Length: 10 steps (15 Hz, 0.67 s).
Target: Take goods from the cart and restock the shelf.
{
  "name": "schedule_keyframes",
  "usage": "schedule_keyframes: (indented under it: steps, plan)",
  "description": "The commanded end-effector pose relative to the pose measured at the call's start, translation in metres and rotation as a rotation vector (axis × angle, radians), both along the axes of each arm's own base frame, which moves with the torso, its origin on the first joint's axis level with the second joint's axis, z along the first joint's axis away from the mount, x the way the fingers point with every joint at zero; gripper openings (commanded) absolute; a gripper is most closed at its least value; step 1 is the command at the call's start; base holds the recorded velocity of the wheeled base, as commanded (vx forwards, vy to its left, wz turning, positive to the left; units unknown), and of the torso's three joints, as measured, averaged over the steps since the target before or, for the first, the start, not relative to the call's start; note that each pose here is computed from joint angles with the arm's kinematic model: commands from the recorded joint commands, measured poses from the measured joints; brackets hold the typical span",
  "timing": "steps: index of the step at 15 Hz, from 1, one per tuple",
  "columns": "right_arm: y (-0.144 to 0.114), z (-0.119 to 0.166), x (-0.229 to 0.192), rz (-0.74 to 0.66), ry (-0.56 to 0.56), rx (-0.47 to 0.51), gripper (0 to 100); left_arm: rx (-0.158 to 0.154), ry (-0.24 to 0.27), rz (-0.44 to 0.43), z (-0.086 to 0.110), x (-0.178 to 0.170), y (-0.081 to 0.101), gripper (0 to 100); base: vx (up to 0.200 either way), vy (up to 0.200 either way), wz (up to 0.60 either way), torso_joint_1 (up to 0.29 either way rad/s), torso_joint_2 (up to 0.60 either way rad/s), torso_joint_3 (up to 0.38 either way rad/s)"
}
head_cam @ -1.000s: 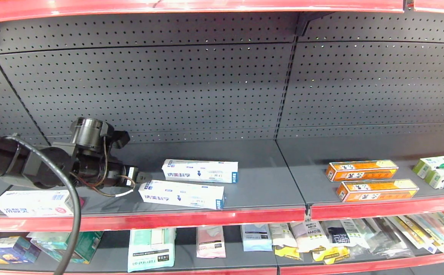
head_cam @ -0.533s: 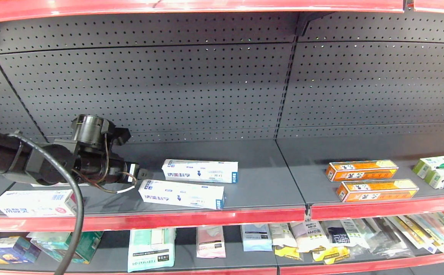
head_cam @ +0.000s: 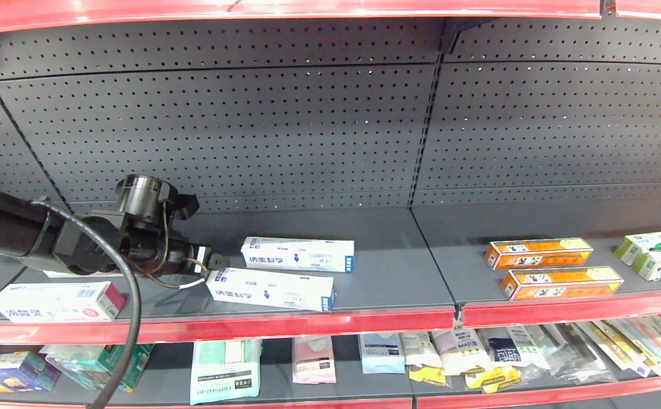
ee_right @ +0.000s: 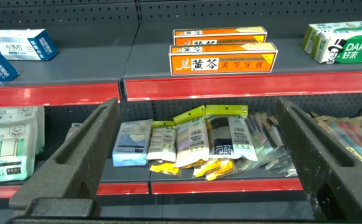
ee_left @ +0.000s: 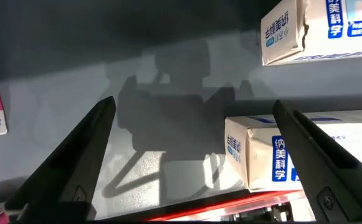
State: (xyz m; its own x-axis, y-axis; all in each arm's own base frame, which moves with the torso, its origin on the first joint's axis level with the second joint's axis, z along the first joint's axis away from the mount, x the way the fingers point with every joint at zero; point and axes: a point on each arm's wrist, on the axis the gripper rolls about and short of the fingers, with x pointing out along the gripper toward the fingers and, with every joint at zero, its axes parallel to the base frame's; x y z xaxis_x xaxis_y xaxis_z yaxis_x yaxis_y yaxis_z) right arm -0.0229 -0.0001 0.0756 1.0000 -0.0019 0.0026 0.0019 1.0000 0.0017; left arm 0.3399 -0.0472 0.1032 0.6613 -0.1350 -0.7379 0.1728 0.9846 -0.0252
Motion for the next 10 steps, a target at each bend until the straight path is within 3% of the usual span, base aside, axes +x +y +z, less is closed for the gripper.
schedule_keyframes:
  steps: [1, 10]
  plan:
    - [0.0, 0.0001, 0.0001, 0.0, 0.001, 0.0, 100, 0.001, 0.0, 0.0, 0.0001, 0.0001, 0.0, 100, 0.0, 0.0, 0.0, 0.0, 0.0, 0.0]
    - [0.0, 0.0001, 0.0001, 0.0, 0.001, 0.0, 100, -0.001, 0.01, 0.0, 0.0004, -0.0039, -0.0005, 100, 0.0, 0.0, 0.0, 0.0, 0.0, 0.0]
